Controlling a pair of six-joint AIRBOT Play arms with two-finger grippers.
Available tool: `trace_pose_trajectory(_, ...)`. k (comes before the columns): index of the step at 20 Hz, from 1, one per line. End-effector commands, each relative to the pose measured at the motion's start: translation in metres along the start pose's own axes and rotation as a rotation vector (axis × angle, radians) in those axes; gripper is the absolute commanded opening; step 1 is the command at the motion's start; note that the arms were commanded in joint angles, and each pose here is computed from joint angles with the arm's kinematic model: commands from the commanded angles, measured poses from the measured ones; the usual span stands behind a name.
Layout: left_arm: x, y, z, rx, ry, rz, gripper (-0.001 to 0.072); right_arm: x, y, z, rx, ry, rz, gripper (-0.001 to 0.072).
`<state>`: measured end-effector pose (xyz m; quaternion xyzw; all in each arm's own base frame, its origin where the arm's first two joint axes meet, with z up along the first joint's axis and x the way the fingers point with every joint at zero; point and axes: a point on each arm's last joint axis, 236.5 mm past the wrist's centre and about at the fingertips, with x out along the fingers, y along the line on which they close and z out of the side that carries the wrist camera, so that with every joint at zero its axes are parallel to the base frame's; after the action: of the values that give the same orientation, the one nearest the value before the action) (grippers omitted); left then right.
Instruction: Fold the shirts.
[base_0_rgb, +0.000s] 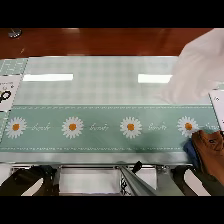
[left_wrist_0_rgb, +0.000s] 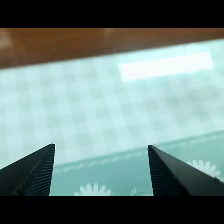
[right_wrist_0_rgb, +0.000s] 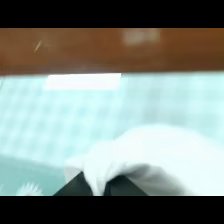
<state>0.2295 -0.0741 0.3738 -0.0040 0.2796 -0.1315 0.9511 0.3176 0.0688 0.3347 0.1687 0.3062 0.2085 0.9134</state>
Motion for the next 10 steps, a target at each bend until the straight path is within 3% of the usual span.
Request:
trace_pose_trajectory(1, 0.031, 0.003, -0.035, -0.032, 0.139, 0.021, 0.0688, 0.062, 0.004, -0.076, 0.023, 0.248, 0.064, 0.0021)
trace_pose_trajectory(7, 0.049, 0.005, -0.056, -0.058, 0.221, 0.036, 0.0688, 0.166, 0.088, -0.171, -0.074, 0.352, 0.191, 0.0021)
trace_pose_trajectory(10, 0.053, -0.016, -0.065, -0.095, 0.258, -0.047, 0.0688, 0.202, 0.107, -0.229, -0.102, 0.506, 0.201, 0.0021)
